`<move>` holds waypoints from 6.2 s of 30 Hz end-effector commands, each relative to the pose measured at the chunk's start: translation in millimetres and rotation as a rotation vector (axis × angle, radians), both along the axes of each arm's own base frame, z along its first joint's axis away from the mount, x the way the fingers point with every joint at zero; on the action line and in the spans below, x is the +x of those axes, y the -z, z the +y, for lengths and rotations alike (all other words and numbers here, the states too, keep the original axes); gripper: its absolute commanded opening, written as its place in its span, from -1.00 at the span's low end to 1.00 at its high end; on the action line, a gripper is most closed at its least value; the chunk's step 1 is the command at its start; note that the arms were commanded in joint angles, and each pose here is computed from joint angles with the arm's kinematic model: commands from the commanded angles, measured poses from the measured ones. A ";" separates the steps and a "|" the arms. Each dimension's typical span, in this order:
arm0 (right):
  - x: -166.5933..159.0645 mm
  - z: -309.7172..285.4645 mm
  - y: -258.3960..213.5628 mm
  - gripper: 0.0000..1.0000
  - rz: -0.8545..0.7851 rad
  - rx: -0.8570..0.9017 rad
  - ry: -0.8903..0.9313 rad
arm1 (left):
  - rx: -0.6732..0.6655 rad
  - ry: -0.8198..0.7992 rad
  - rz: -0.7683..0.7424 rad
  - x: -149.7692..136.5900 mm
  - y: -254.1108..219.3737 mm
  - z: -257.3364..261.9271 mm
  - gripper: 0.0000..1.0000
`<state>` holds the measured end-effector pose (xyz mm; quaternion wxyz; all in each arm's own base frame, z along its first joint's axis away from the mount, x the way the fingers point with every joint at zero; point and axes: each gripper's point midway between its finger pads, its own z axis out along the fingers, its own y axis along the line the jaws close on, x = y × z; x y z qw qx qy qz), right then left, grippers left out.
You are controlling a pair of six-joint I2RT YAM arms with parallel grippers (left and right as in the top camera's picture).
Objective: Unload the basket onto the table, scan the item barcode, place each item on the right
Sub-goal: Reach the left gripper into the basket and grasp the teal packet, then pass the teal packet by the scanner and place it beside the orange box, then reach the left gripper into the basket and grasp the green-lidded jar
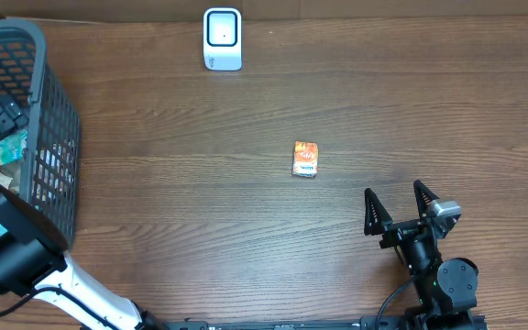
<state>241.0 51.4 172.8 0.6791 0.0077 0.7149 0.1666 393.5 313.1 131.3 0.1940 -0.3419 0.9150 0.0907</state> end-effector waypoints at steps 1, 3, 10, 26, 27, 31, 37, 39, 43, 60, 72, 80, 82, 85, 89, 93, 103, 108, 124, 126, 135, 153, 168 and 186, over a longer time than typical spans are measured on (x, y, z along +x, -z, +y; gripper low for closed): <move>0.1 -0.4 2.0 1.00 -0.003 -0.001 0.001 | -0.013 0.008 0.066 -7.0 29.6 9.7 1.00; 0.1 -0.4 2.0 1.00 -0.003 -0.001 0.001 | -0.019 0.029 0.088 -6.1 41.9 10.4 1.00; 0.1 -0.4 2.0 1.00 -0.003 -0.001 0.001 | -0.048 0.046 0.095 -2.3 58.4 8.2 0.93; 0.1 -0.4 2.0 1.00 -0.003 -0.001 0.001 | -0.092 -0.001 0.112 -11.4 52.7 -2.4 -0.92; 0.1 -0.4 2.0 1.00 -0.003 -0.001 0.001 | -0.096 -0.005 0.104 -11.0 48.1 -4.3 -0.92; 0.1 -0.4 2.0 1.00 -0.003 -0.001 0.001 | -0.130 0.026 0.000 3.3 14.0 -20.4 -0.92; 0.1 -0.4 2.0 1.00 -0.003 -0.001 0.001 | -0.102 -0.005 -0.233 16.0 -83.5 -43.7 -0.92; 0.1 -0.4 2.0 0.99 -0.003 -0.001 0.001 | -0.080 0.003 -0.315 14.2 -121.2 -55.1 -0.92; 0.1 -0.4 2.0 1.00 -0.003 -0.001 0.001 | -0.088 0.086 -0.481 3.1 -194.9 -102.4 -0.92; 0.1 -0.4 2.0 1.00 -0.003 -0.001 0.001 | -0.422 0.705 -0.221 -5.3 -145.2 -422.3 -0.91; 0.1 -0.4 2.0 1.00 -0.003 -0.001 0.001 | -0.591 0.579 0.101 3.8 26.4 -557.1 -0.91; 0.1 -0.4 2.0 1.00 -0.003 -0.001 0.001 | -0.632 0.312 0.233 2.0 89.5 -560.5 -0.85; 0.1 -0.4 2.0 1.00 -0.003 -0.001 0.001 | -0.634 0.311 0.246 0.8 94.9 -561.0 -0.49; 0.1 -0.4 2.0 1.00 -0.003 -0.001 0.001 | -0.640 0.323 0.248 0.3 94.8 -562.4 0.46; 0.1 -0.4 2.0 1.00 -0.003 -0.001 0.001 | -0.736 0.377 0.239 2.6 79.3 -575.5 0.57; 0.1 -0.4 2.0 1.00 -0.003 -0.001 0.001 | -0.793 0.502 0.173 12.0 41.2 -585.8 0.47; 0.1 -0.4 2.0 1.00 -0.003 -0.001 0.001 | -0.590 0.725 -0.194 16.7 -119.2 -549.9 0.48; 0.1 -0.4 2.0 1.00 -0.003 -0.001 0.001 | -0.339 0.588 -0.386 11.3 -191.3 -460.1 0.54; 0.1 -0.4 2.0 1.00 -0.003 -0.001 0.001 | 0.095 -0.300 -0.487 -57.4 -228.9 -110.1 0.52; 0.1 -0.4 2.0 1.00 -0.003 -0.001 0.001 | 0.108 -0.359 -0.484 -53.6 -215.1 -80.1 0.56; 0.1 -0.4 2.0 1.00 -0.003 -0.001 0.001 | 0.250 -0.141 -0.214 -10.0 -126.3 -10.4 0.67; 0.1 -0.4 2.0 1.00 -0.003 -0.001 0.001 | 0.206 0.110 -0.098 47.1 -2.6 26.0 0.90; 0.1 -0.4 2.0 1.00 -0.003 -0.001 0.001 | 0.188 0.109 -0.078 56.5 37.3 33.7 0.99; 0.1 -0.4 2.0 1.00 -0.003 -0.001 0.001 | 0.157 0.111 -0.061 60.6 64.8 33.2 0.63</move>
